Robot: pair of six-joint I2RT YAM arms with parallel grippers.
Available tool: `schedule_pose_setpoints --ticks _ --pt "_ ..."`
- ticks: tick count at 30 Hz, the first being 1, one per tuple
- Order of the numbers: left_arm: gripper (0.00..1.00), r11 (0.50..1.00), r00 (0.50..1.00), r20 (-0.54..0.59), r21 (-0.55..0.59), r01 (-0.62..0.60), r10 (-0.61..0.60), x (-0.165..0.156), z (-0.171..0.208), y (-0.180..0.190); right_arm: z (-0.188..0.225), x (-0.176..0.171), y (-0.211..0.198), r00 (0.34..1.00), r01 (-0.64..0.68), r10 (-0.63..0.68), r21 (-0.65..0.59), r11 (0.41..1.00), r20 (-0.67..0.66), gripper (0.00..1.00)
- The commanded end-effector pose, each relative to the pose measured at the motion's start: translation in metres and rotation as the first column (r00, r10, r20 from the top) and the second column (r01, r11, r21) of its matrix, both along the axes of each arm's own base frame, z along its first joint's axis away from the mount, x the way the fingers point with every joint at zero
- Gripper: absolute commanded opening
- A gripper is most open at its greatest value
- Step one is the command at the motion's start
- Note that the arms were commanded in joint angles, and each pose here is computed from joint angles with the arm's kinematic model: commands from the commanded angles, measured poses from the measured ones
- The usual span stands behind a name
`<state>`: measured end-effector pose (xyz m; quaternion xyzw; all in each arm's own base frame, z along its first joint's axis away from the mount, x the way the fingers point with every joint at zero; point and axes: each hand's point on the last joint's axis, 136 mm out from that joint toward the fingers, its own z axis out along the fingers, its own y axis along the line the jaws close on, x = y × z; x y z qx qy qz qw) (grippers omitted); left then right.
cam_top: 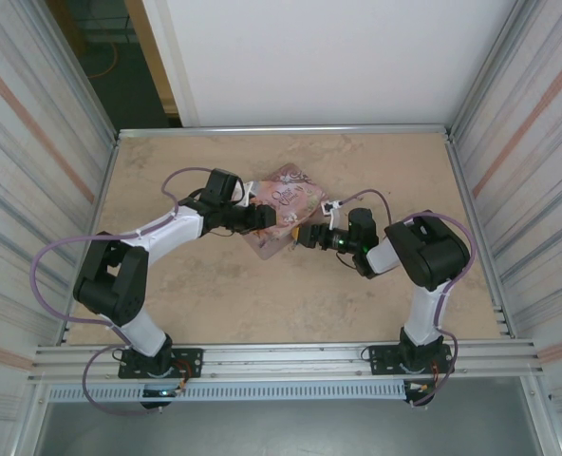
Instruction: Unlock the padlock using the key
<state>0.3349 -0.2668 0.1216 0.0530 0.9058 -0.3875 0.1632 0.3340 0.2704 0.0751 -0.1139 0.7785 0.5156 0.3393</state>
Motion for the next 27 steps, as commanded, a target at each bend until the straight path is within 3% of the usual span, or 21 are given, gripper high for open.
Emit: schedule_pose_setpoints --ticks 1,11,27 --pt "0.52 0.992 0.988 -0.148 0.119 -0.028 0.046 -0.020 -0.039 0.023 0.001 -0.009 0.012 0.996 -0.083 0.084 -0.003 0.997 0.023 0.65" --pt "0.52 0.992 0.988 -0.148 0.121 -0.026 0.044 -0.020 -0.039 0.023 0.001 -0.019 0.015 0.990 -0.134 0.134 -0.004 0.991 0.031 0.55" --pt "0.52 0.991 0.988 -0.150 0.130 -0.027 0.047 -0.022 -0.041 0.025 -0.010 -0.022 0.008 0.993 -0.118 0.118 -0.069 0.991 0.006 0.26"
